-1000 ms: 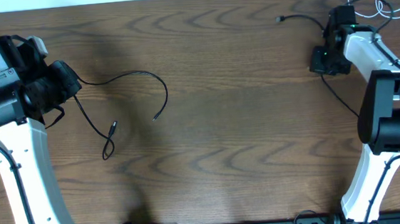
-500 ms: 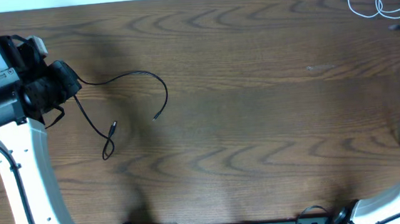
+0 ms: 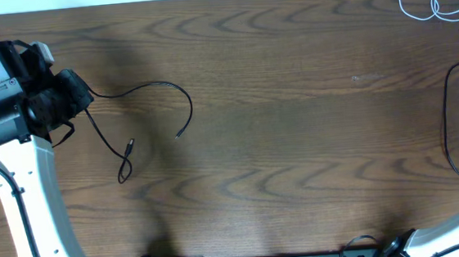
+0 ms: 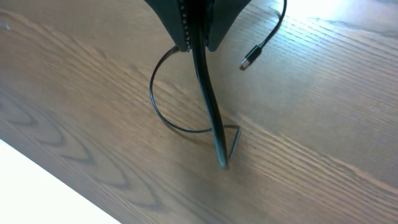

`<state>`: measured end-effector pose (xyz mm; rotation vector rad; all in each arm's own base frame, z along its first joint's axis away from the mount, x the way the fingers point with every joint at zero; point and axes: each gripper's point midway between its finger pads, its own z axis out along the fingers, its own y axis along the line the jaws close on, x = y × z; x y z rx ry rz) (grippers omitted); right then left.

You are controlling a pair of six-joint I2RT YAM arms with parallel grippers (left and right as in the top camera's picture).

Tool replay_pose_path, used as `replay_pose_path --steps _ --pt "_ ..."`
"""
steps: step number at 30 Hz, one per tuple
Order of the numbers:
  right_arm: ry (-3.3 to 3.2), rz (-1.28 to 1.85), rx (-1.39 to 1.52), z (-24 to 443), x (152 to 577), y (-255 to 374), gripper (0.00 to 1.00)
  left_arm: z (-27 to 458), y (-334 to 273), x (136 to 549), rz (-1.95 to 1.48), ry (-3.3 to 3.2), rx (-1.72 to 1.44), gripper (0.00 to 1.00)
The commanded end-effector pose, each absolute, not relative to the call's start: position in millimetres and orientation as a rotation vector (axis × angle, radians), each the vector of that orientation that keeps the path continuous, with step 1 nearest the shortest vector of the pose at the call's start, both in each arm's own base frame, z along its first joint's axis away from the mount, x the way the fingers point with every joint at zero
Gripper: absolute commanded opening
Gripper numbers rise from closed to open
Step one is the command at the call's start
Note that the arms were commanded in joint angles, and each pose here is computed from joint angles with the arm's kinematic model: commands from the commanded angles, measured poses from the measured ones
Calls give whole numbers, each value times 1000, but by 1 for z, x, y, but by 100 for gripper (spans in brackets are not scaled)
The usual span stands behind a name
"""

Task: Untangle cables

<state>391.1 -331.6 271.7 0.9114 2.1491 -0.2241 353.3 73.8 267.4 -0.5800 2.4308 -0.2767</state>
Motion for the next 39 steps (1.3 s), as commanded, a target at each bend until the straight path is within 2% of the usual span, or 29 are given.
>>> replay_pose_path --steps 1,10,12,19,20,21,26,28,30,39 --pt "2258 -23 733 260 417 -275 15 270 63 358 -292 2432 -553 7" --pt "2402 230 413 249 454 -157 26 266 -7 367 -381 2492 -345 8" --pt "2429 261 346 247 460 -129 28 265 -42 368 -446 2512 -265 7" --pt "2488 323 260 241 460 -86 29 267 -147 367 -631 2498 81 8" --pt "2499 329 253 240 459 -82 29 267 -155 367 -643 2494 96 13" --pt "2508 335 244 239 458 -78 29 267 -164 368 -660 2487 105 23" --pt "2521 371 202 238 458 -60 29 267 -196 365 -706 2472 177 49" --pt "2523 399 165 239 460 -46 30 265 -205 360 -717 2477 207 64" --pt "2528 410 128 239 461 -32 30 264 -209 358 -706 2481 226 84" --pt "2564 486 -102 218 461 53 33 260 -113 385 -409 2486 -64 88"
